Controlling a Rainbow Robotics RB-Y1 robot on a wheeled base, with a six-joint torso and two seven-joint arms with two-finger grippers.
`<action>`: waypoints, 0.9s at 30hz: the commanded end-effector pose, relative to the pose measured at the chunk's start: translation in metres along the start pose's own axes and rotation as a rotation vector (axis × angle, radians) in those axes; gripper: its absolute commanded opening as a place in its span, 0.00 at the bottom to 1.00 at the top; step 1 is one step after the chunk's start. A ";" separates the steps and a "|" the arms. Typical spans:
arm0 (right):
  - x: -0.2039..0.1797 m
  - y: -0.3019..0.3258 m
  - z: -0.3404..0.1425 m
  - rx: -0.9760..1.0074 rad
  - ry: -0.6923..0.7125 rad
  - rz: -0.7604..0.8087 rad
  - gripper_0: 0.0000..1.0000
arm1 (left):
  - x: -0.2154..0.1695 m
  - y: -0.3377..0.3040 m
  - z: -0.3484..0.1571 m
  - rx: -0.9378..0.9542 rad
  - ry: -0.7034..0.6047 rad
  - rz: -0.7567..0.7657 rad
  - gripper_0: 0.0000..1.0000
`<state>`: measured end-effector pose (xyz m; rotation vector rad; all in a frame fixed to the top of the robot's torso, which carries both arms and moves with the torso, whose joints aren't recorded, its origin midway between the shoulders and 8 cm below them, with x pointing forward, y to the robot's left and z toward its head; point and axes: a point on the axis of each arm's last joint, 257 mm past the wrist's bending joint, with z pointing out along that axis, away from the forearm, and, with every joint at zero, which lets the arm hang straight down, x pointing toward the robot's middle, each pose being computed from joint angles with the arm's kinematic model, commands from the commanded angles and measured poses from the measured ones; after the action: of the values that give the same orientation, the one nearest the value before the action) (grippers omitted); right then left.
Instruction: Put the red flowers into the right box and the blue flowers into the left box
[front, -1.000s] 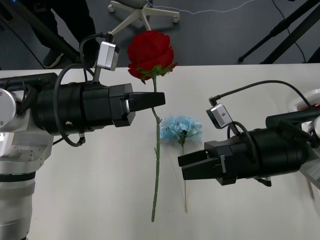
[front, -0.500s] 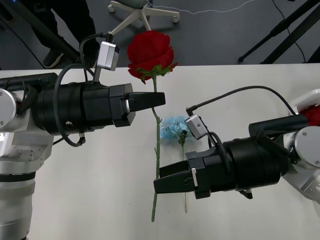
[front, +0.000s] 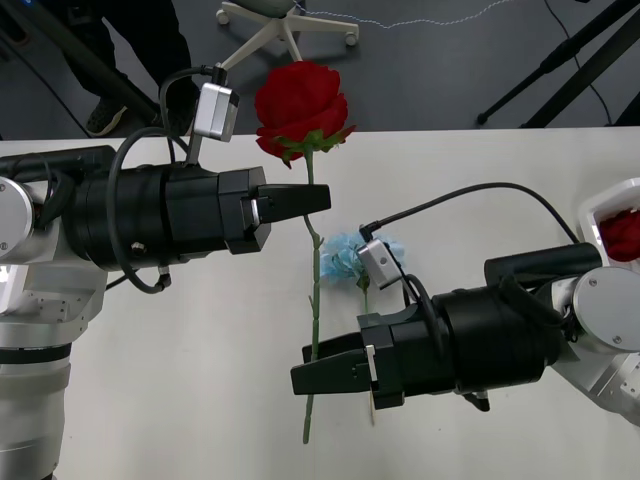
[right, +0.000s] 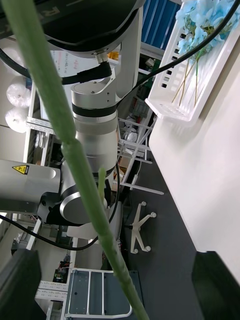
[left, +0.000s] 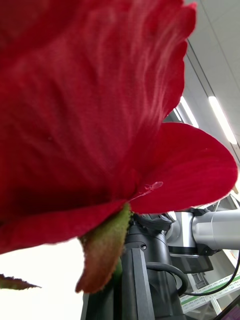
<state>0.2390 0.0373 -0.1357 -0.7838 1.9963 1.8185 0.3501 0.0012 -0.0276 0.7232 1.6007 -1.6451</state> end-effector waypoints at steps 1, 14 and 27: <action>0.007 0.019 0.011 -0.041 0.010 0.010 0.46 | -0.010 -0.018 0.013 0.045 0.001 -0.034 0.00; 0.004 0.020 0.012 -0.045 0.002 0.028 0.00 | -0.010 -0.018 0.013 0.045 0.001 -0.034 0.00; 0.004 0.020 0.011 -0.041 0.001 0.027 0.00 | -0.010 -0.018 0.013 0.045 0.001 -0.034 1.00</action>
<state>0.2364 0.0399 -0.1344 -0.7702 2.0031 1.8351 0.3501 0.0012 -0.0276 0.7231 1.6007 -1.6452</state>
